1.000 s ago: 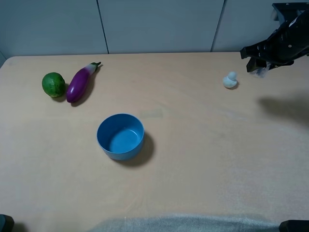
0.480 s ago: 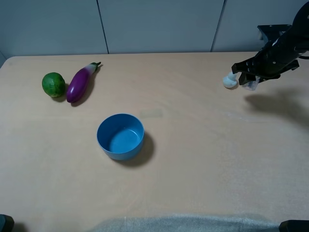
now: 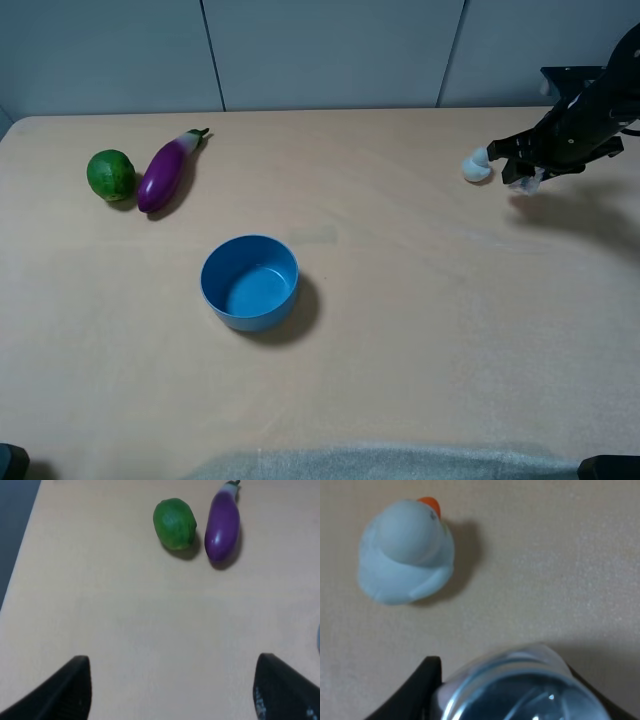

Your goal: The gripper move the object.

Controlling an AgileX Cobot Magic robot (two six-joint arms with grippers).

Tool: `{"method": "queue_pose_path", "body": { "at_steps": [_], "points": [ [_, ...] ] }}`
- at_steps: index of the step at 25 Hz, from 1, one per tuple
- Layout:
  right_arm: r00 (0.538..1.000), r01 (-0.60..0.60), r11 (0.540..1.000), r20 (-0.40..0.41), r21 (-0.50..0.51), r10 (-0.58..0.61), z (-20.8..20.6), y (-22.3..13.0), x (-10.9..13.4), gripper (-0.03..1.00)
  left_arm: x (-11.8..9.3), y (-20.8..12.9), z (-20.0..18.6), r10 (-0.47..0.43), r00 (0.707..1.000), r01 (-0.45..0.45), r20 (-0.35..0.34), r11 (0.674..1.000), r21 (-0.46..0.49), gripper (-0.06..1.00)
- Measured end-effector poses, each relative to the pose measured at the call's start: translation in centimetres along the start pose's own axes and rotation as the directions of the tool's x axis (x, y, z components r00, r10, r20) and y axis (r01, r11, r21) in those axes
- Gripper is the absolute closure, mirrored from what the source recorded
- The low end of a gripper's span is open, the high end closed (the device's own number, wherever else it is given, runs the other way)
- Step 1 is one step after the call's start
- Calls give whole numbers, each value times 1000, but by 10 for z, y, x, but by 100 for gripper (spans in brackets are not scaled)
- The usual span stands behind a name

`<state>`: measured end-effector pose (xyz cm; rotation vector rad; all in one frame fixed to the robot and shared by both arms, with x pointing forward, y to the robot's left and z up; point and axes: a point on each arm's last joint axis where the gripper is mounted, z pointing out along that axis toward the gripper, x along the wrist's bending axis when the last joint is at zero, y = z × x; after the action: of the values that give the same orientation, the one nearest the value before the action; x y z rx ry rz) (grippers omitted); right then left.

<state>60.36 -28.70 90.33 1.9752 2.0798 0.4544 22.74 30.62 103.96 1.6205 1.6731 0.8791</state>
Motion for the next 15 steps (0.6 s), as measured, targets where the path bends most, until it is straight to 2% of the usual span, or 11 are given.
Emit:
{"method": "queue_pose_path", "body": {
  "at_steps": [15],
  "points": [
    [1000,-6,1000,3,10,6,15,-3,-1,64,0,0,0,0,1000,0,0,1000,0,21]
  ]
}}
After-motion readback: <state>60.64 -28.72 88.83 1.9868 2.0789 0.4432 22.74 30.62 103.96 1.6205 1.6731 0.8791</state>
